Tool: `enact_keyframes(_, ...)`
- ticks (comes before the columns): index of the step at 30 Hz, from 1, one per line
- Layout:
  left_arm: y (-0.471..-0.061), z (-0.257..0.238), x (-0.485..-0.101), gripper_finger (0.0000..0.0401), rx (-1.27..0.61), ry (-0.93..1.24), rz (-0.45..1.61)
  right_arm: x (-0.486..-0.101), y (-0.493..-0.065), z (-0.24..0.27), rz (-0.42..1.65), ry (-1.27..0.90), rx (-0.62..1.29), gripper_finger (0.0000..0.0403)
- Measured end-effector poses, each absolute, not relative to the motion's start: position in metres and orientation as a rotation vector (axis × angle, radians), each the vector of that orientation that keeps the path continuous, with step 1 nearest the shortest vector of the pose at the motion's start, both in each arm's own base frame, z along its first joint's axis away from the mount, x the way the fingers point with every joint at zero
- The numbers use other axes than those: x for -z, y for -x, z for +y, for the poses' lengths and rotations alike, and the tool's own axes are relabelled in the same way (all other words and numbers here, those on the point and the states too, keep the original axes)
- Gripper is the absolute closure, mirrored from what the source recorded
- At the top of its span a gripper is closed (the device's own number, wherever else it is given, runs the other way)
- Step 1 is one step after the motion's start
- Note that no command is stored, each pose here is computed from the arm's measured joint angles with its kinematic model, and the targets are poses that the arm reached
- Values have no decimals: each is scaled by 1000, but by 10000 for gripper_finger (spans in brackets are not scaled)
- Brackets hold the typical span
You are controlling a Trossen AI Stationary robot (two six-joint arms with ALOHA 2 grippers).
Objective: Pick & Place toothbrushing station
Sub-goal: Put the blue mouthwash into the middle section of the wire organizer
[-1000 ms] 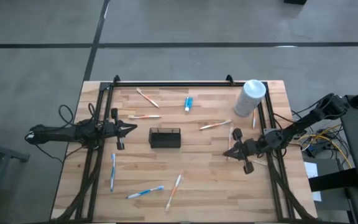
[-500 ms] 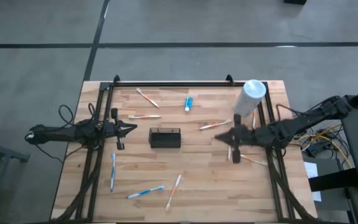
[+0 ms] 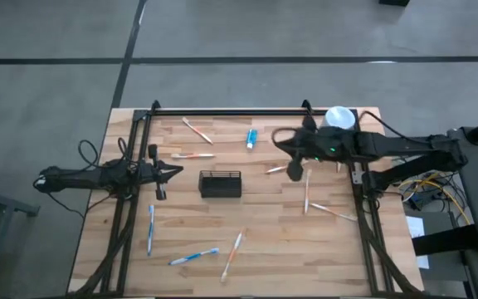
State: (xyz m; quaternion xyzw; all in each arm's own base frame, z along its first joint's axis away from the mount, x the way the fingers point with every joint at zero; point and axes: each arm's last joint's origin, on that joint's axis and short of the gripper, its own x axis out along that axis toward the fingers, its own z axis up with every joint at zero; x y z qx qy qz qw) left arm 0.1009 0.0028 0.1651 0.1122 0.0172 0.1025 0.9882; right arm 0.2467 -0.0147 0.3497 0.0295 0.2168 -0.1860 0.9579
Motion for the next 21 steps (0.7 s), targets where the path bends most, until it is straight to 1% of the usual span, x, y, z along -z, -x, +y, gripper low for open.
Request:
enact_keyframes(4,-101,3,-165,375,-205,-225,34,-351,-274,-32,453,-125,452,394)
enact_keyframes(9,-101,3,-165,375,-206,-225,34,-350,-308,-51,441,-291,543,394)
enact_keyframes(13,-101,3,-165,375,-206,-225,34,-350,-333,-64,430,-337,580,394)
enact_keyframes(21,-101,3,-165,375,-206,-225,34,-336,-364,-80,503,-473,671,394)
